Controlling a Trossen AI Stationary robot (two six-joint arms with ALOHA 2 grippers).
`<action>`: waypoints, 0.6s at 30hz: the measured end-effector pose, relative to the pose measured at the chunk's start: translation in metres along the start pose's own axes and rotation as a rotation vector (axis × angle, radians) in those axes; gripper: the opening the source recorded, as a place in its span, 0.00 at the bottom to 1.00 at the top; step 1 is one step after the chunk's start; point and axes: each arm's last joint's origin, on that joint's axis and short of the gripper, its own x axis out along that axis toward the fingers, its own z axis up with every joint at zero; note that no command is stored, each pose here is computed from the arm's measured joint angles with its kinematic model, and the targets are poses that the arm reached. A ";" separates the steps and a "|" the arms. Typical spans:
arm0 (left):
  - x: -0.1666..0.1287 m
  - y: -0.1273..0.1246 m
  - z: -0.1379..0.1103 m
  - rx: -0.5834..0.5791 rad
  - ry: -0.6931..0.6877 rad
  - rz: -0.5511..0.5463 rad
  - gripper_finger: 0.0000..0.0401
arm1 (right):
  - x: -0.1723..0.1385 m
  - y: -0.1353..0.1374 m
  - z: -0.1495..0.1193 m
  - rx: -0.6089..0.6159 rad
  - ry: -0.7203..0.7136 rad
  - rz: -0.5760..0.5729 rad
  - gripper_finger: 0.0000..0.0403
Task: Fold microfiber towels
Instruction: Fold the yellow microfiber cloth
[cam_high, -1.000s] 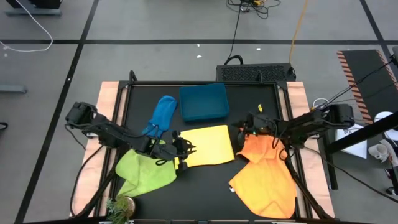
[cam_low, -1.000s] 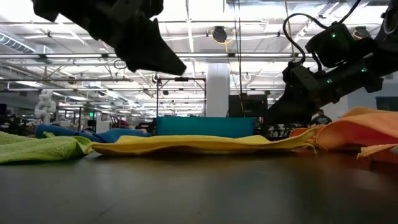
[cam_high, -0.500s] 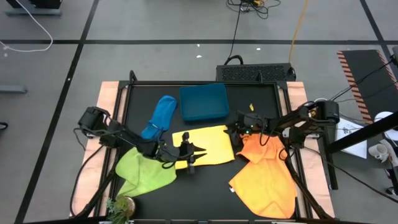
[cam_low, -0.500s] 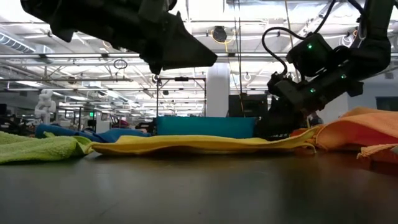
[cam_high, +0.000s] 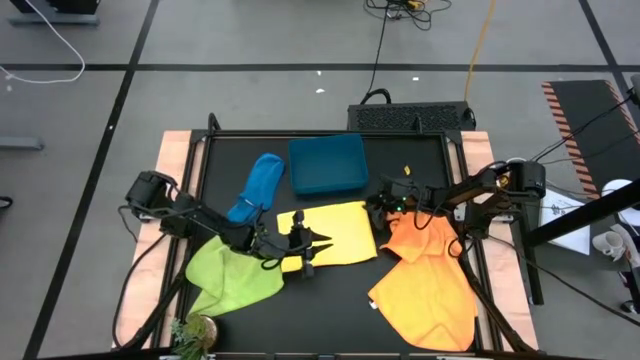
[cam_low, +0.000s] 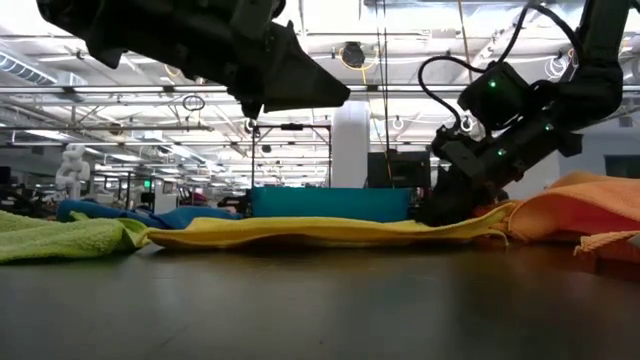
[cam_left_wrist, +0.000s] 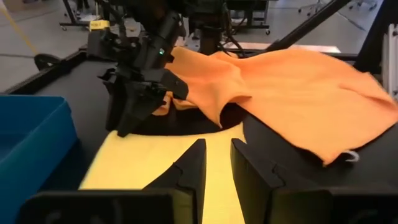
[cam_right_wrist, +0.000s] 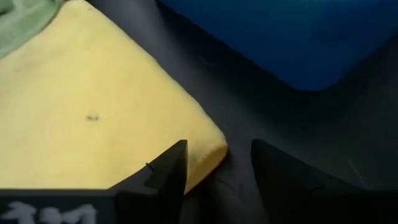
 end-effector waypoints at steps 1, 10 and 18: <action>0.001 0.002 0.000 -0.003 0.000 0.004 0.19 | 0.000 0.000 0.001 -0.012 -0.008 0.004 0.42; 0.006 0.015 0.002 -0.093 -0.002 0.035 0.19 | 0.000 0.004 0.001 -0.064 -0.005 0.067 0.26; 0.006 0.015 0.002 -0.090 -0.001 0.035 0.19 | 0.000 0.002 -0.001 -0.087 0.018 0.049 0.25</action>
